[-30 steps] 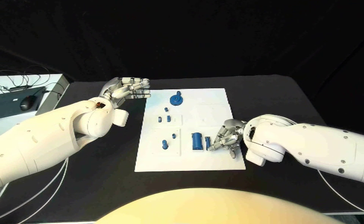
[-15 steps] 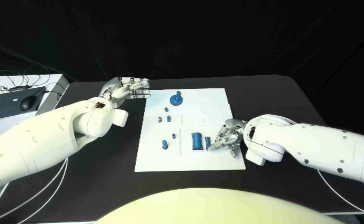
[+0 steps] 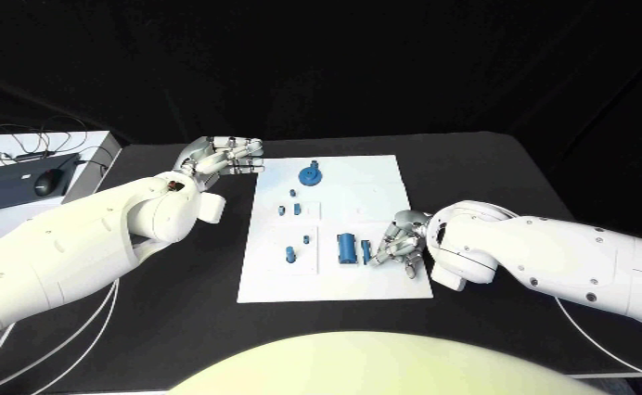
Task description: Assemble the parts on the task board
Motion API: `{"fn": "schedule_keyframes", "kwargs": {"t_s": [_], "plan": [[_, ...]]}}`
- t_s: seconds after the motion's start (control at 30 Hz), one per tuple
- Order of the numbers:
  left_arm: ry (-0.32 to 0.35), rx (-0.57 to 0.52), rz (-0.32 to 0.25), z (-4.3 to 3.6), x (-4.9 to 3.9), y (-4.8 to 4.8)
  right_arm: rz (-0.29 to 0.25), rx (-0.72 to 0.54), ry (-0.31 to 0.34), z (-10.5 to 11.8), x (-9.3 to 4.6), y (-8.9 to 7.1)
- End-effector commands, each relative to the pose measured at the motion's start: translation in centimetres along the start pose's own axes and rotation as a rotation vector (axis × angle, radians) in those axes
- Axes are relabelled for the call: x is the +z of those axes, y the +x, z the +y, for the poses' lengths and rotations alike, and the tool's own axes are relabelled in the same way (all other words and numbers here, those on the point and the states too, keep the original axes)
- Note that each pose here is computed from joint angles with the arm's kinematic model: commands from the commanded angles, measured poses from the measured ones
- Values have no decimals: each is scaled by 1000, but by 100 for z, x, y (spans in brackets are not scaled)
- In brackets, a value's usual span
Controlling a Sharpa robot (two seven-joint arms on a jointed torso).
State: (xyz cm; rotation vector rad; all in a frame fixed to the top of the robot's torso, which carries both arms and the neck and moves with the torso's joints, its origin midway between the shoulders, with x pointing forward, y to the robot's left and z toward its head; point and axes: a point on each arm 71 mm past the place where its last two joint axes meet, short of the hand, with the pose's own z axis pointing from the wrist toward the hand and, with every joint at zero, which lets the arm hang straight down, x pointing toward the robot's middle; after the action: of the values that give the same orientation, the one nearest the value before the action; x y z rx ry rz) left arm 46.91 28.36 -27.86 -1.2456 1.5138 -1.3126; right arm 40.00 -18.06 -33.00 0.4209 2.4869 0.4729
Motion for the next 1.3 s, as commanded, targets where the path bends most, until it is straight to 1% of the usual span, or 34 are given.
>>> {"fn": "schedule_keyframes", "kwargs": {"t_s": [0.03, 0.3, 0.53, 0.73, 0.93, 1.03, 1.17, 1.2, 1.3], "plan": [[7, -8, 19, -6, -1, 21, 3, -10, 13, -4, 6, -8], [5, -8, 20, -5, -1, 20, 8, -15, 19, -4, 23, 0], [5, -8, 19, -4, -1, 18, 12, -8, 7, -4, 23, 23], [4, -8, 21, -4, 0, 22, 4, 19, -24, -14, -3, 17], [4, -8, 20, -3, 0, 21, -17, 89, -86, -25, -45, -11], [5, -8, 20, -3, 2, 22, -40, 122, -121, -23, -68, -37], [7, -9, 21, -2, 6, 28, -105, 192, -170, -26, -124, -123], [7, -9, 21, -2, 7, 29, -114, 200, -176, -27, -133, -140], [8, -10, 21, -1, 10, 35, -158, 242, -202, -40, -181, -234]]}}
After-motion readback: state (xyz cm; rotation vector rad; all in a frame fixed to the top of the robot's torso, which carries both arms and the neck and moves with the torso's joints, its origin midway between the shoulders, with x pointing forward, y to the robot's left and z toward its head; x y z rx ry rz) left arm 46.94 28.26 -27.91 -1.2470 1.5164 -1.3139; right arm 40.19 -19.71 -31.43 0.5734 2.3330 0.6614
